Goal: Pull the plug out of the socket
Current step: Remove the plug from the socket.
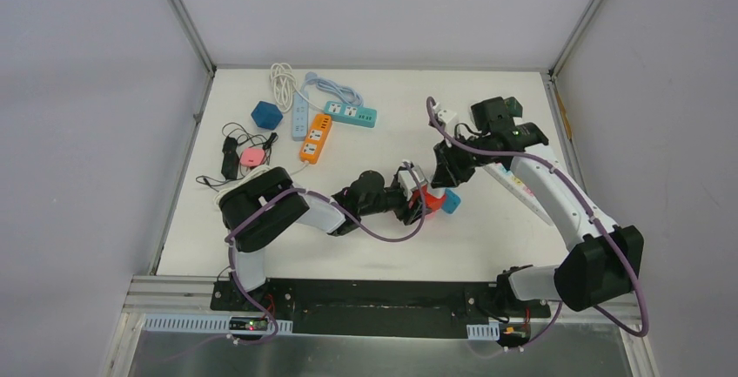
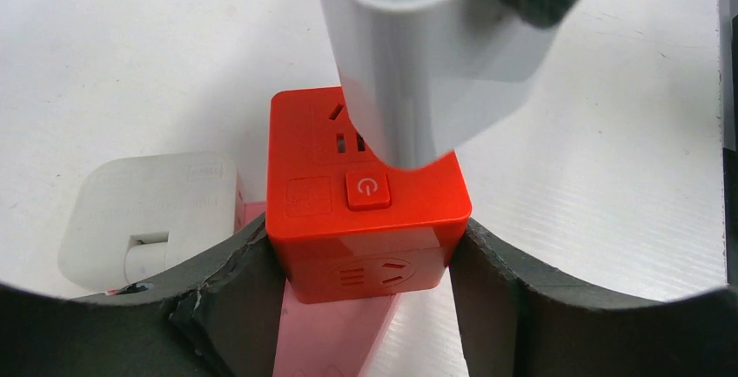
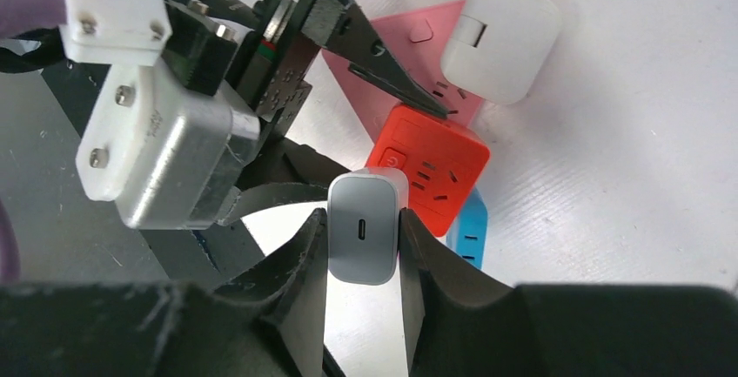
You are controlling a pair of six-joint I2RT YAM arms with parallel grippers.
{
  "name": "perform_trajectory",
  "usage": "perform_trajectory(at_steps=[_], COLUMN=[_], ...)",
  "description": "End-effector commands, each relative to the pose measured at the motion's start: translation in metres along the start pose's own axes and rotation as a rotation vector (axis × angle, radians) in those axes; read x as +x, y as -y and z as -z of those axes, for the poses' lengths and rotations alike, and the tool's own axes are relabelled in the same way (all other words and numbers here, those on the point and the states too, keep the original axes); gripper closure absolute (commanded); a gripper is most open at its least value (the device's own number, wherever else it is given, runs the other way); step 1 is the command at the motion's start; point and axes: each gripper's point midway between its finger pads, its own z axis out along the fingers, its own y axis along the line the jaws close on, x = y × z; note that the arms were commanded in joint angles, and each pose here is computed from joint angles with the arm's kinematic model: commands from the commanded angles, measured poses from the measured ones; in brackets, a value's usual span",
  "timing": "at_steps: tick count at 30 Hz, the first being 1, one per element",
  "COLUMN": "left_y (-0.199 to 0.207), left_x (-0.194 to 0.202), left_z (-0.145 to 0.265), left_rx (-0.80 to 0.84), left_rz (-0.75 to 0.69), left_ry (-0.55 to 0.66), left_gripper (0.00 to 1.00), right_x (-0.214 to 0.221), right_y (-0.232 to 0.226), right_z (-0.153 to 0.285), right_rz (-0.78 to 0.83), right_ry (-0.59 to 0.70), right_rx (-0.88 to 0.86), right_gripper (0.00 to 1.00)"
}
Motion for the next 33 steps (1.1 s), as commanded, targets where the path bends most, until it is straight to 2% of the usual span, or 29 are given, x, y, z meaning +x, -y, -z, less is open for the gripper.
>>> perform_trajectory(at_steps=[1, 4, 10, 15, 21, 33], left_y=[-0.007, -0.005, -0.002, 0.000, 0.002, 0.006], left_x=[0.045, 0.032, 0.008, -0.007, -0.015, -0.031], left_z=[0.016, 0.018, 0.023, 0.026, 0.029, 0.041], left_rx=[-0.042, -0.049, -0.047, -0.043, -0.040, -0.037], left_rz=[0.038, 0.070, 0.087, 0.097, 0.110, 0.118], left_ry=[-0.177, -0.144, -0.088, -0.051, -0.030, 0.013], left_gripper=[0.97, 0.77, 0.45, 0.25, 0.13, 0.03], right_x=[-0.013, -0.010, -0.005, -0.005, -0.008, -0.014], right_y=[-0.002, 0.005, 0.015, 0.012, 0.006, -0.001], right_z=[0.013, 0.012, 0.003, -0.001, -0.002, 0.005], right_rz=[0.008, -0.013, -0.054, -0.076, -0.089, -0.117], right_ry=[0.071, 0.062, 0.042, 0.050, 0.069, 0.115], right_rx=[-0.004, 0.008, 0.019, -0.016, -0.055, -0.110], right_gripper=[1.00, 1.00, 1.00, 1.00, 1.00, 1.00])
